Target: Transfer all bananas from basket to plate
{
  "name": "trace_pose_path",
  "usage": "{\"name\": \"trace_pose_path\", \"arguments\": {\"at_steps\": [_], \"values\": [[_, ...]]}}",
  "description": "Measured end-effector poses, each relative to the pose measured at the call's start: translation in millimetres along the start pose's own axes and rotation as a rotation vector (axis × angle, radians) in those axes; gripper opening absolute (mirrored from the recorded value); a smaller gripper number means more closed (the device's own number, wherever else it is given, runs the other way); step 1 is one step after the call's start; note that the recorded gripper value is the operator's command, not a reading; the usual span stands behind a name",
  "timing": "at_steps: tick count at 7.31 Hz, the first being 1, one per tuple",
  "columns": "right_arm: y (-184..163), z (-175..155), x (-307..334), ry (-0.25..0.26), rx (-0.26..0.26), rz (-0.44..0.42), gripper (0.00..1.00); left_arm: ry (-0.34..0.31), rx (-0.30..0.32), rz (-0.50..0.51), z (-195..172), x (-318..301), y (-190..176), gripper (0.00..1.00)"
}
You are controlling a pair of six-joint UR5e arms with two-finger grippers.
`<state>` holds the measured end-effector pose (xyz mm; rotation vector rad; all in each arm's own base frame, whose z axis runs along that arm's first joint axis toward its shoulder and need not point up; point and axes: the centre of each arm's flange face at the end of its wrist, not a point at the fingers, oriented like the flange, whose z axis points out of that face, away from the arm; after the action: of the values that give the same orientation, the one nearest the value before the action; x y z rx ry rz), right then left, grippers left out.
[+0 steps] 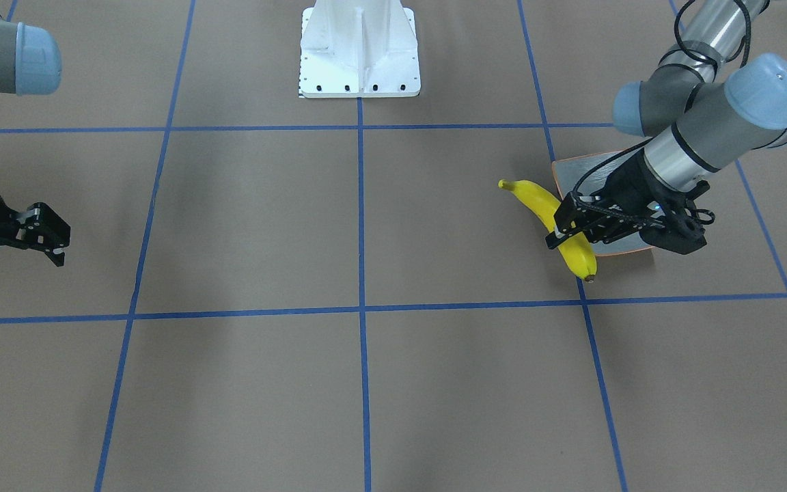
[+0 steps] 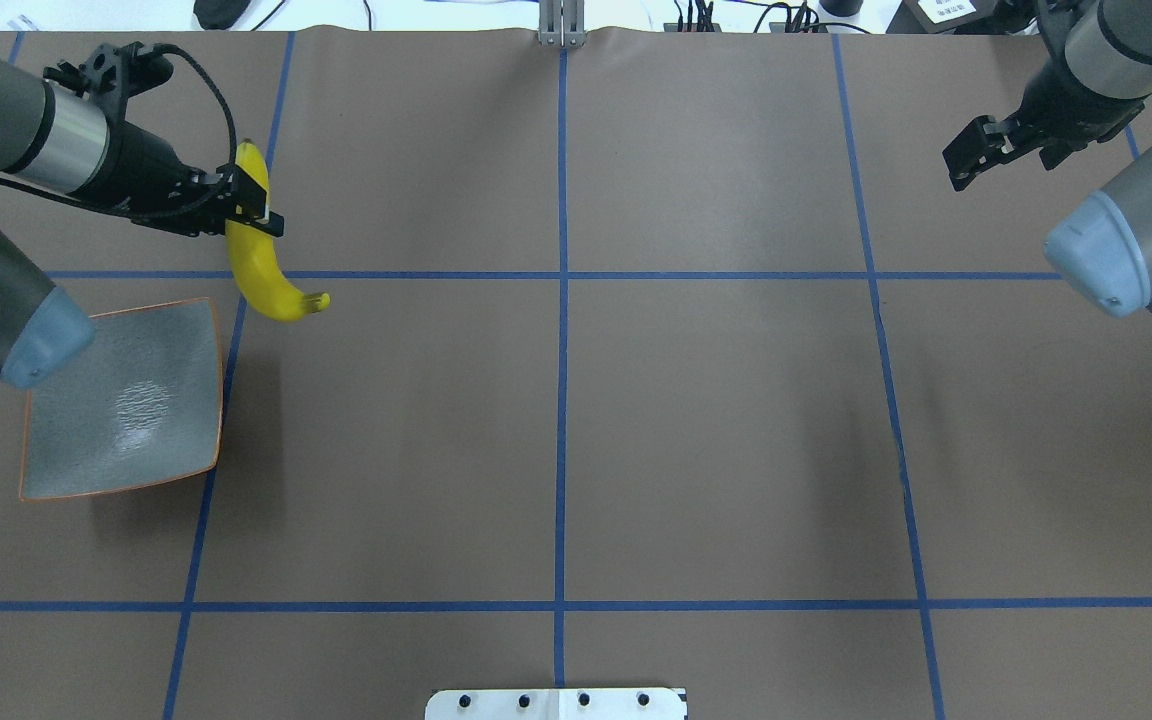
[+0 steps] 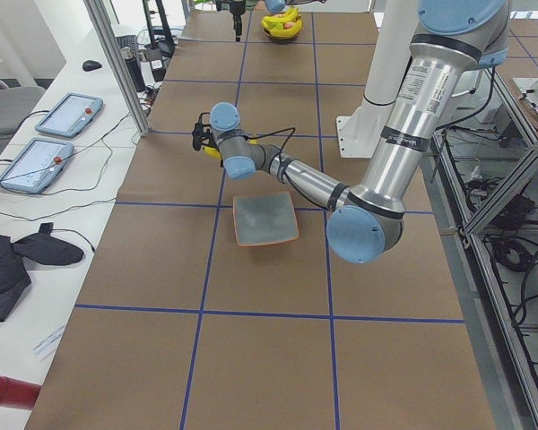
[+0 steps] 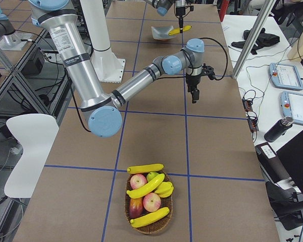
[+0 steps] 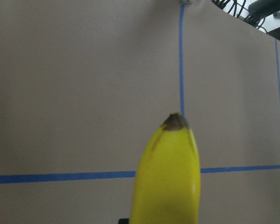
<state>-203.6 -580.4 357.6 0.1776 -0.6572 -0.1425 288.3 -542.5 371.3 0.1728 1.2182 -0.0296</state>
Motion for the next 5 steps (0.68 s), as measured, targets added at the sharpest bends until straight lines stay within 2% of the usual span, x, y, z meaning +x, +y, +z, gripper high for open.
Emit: {"name": "trace_pose_path", "arguments": {"at_steps": [5], "values": [[6.0, 14.6, 12.0, 0.01, -0.029, 0.014, 0.99, -0.14, -0.086, 0.103, -9.8, -96.5, 55.5, 0.0]]}}
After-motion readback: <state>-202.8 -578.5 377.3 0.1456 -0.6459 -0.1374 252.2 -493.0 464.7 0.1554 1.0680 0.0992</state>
